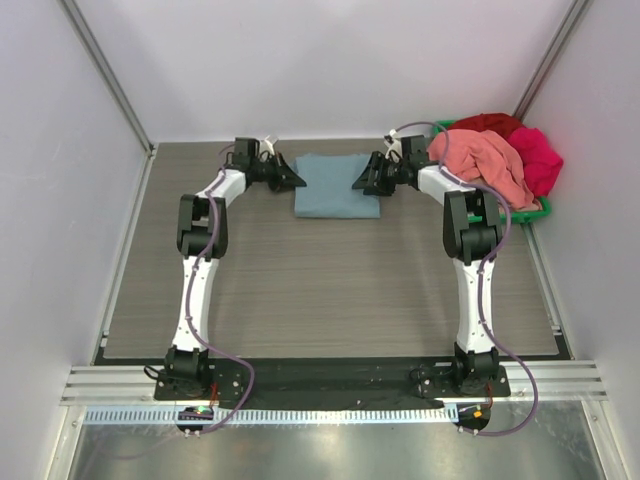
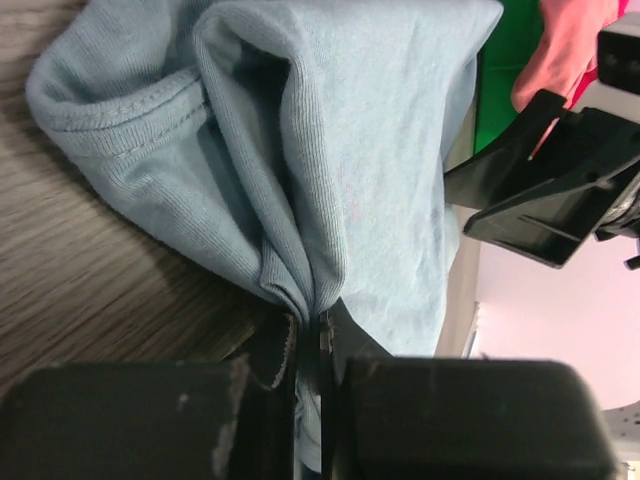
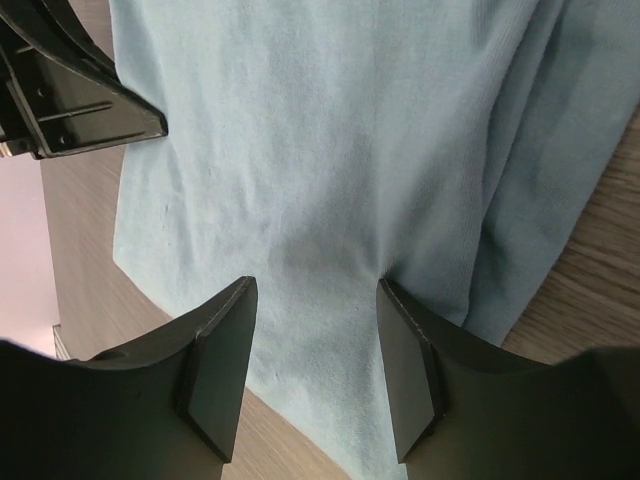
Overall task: Fold and stack the t-shirts
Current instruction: Neatly place the folded tshirt to the corner
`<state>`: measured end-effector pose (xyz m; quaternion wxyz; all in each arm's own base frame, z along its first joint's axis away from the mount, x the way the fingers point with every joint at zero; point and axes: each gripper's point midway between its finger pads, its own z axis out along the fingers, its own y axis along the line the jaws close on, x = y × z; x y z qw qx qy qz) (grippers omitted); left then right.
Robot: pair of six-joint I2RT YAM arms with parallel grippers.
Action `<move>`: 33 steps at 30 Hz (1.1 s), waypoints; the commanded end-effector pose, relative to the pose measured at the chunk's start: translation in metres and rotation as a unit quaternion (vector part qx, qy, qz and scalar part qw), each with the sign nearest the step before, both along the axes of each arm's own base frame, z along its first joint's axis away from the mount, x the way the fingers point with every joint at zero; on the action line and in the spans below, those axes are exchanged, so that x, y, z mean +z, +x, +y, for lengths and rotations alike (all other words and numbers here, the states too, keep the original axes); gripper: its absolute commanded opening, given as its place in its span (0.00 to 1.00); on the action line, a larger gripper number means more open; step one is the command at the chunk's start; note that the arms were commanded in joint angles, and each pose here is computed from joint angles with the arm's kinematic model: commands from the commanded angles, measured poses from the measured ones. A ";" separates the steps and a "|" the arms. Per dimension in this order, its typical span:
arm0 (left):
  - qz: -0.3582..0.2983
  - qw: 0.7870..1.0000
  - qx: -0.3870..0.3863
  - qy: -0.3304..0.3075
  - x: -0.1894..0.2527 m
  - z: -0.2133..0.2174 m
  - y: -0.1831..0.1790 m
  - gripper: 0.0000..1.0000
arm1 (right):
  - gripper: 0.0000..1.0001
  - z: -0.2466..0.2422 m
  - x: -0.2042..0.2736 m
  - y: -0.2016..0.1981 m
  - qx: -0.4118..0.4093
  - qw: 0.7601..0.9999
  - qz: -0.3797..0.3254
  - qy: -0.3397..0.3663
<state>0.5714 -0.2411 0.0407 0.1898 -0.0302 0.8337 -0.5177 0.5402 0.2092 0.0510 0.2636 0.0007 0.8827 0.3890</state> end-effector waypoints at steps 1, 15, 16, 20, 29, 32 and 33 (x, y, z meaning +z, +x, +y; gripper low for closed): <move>-0.040 0.999 -0.027 -0.002 0.041 -0.002 -0.008 0.00 | 0.57 -0.006 0.057 0.001 0.007 0.998 -0.057 -0.003; -0.057 0.975 0.015 0.215 0.066 0.174 -0.048 0.00 | 0.57 -0.060 0.123 -0.027 0.018 0.990 -0.129 -0.057; -0.057 0.968 0.030 0.241 0.065 0.195 -0.047 0.00 | 0.57 -0.062 0.124 -0.028 0.018 0.990 -0.130 -0.057; -0.068 0.940 0.035 0.331 0.063 0.250 -0.054 0.00 | 0.56 -0.069 0.127 -0.031 0.026 0.990 -0.128 -0.053; -0.083 0.848 0.089 0.516 0.064 0.366 -0.031 0.00 | 0.55 -0.078 0.124 -0.027 0.023 0.991 -0.120 -0.048; -0.084 0.827 0.128 0.541 0.072 0.399 -0.017 0.00 | 0.55 -0.079 0.123 -0.028 0.020 0.992 -0.115 -0.053; -0.082 0.821 0.143 0.547 0.073 0.412 -0.016 0.00 | 0.55 -0.080 0.125 -0.026 0.018 0.991 -0.117 -0.056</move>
